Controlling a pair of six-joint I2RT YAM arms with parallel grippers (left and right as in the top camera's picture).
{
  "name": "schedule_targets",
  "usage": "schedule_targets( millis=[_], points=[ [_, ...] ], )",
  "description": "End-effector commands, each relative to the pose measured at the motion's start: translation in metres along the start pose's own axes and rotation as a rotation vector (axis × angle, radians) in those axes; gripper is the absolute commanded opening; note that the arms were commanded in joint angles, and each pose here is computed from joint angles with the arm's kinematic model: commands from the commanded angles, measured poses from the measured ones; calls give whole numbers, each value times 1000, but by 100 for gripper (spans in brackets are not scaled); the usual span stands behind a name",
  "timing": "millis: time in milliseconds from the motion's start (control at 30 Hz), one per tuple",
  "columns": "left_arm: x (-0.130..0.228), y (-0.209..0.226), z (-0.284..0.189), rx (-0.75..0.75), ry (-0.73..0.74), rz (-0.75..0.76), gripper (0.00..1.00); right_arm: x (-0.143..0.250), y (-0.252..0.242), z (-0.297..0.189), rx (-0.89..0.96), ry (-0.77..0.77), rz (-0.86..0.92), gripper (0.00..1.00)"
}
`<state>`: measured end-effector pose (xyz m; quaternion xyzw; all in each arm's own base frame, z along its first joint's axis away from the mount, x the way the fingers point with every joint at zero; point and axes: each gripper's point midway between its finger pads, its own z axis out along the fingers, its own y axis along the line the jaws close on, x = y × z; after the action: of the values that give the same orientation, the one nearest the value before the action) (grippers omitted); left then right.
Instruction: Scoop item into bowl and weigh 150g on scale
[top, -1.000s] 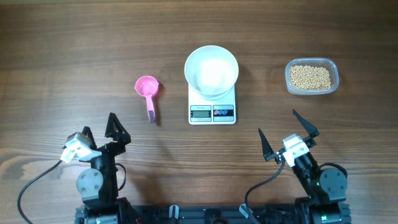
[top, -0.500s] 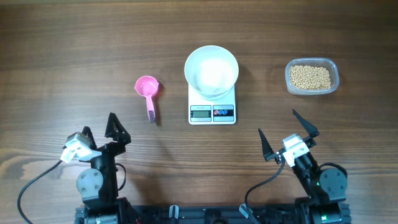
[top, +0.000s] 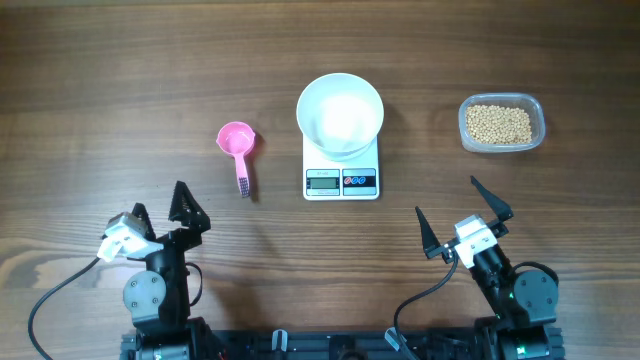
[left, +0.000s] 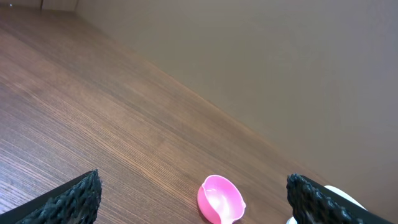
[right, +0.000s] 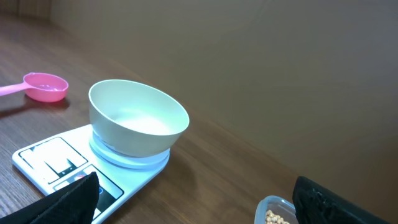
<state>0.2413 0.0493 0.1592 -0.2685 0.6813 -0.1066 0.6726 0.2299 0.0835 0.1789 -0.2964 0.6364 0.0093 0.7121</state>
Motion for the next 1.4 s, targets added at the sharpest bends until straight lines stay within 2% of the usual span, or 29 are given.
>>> schedule_targets(
  millis=[0, 367, 533, 633, 700, 767, 833, 967, 1067, 1133, 1200, 1367],
  points=[
    [1, 2, 1, -10, -2, 20, 100, -1, -1, 0, 9, -4, -11, 100],
    [1, 3, 1, -12, -5, 19, 100, -1, -1, 0, 9, -4, -11, 100],
    [17, -26, -2, 152, 93, -57, 100, -1, -1, 0, 9, -4, -11, 100],
    [-8, -58, -9, 313, 12, -58, 100, -1, -1, 0, 9, -4, -11, 100],
    [-42, -88, -23, 460, -124, -32, 100, -1, -1, 0, 9, -4, -11, 100],
    [-71, -105, -39, 546, -248, -15, 100, -1, -1, 0, 9, -4, -11, 100],
    [-96, -120, -55, 606, -347, -1, 100, -1, -1, 0, 9, -4, -11, 100],
    [-137, -142, -74, 613, -381, 33, 100, -1, -1, 0, 9, -4, -11, 100],
    [-153, -152, -69, 501, -243, 132, 100, -1, -1, 0, 9, -4, -11, 100],
    [-152, -152, -60, 392, -46, 176, 100, -1, -1, 0, 9, -4, -11, 100],
    [-143, -152, -52, 289, 217, 167, 100, -1, -1, 0, 9, -4, -11, 100],
    [-116, -191, -57, 391, 687, 34, 100, -1, -1, 0, 9, -4, -11, 100]
  ],
)
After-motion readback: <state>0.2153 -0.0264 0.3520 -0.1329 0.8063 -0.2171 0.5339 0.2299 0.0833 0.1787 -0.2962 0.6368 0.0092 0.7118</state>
